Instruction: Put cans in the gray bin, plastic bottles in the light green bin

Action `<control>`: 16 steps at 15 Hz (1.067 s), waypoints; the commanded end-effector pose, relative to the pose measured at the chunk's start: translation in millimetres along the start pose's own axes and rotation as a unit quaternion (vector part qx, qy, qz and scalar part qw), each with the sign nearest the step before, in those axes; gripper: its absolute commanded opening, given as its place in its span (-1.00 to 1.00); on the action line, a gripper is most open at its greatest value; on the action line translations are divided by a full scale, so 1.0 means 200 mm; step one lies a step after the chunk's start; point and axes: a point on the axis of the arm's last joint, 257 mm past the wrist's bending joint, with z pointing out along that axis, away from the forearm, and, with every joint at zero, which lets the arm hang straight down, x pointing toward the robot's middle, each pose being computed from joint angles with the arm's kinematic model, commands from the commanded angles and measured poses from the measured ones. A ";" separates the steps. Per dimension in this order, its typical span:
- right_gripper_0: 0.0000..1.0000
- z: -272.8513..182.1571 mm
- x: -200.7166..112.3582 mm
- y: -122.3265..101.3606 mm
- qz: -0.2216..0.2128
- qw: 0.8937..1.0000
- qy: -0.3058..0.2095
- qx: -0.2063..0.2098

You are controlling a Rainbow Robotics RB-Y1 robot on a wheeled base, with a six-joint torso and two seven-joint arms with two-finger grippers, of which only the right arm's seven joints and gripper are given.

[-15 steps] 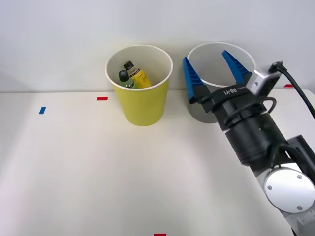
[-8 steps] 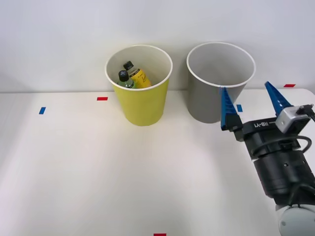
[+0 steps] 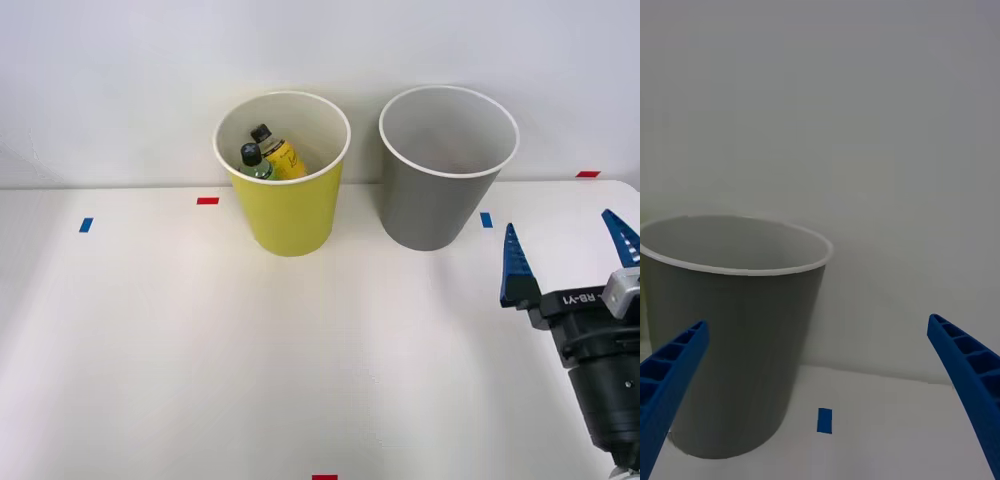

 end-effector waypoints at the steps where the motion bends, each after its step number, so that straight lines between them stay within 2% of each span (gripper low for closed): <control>1: 1.00 -0.03 0.01 -0.03 -0.019 1.000 0.001 0.023; 6: 1.00 -0.12 0.08 -0.06 -0.062 0.997 0.022 0.040; 9: 1.00 -0.15 0.14 -0.12 -0.136 0.989 0.048 0.023; 10: 1.00 -0.18 0.18 -0.13 -0.146 0.987 0.063 0.012; 12: 1.00 -0.24 0.22 -0.12 -0.141 0.987 0.076 0.000; 16: 1.00 -0.33 0.30 -0.08 -0.096 0.991 0.096 -0.014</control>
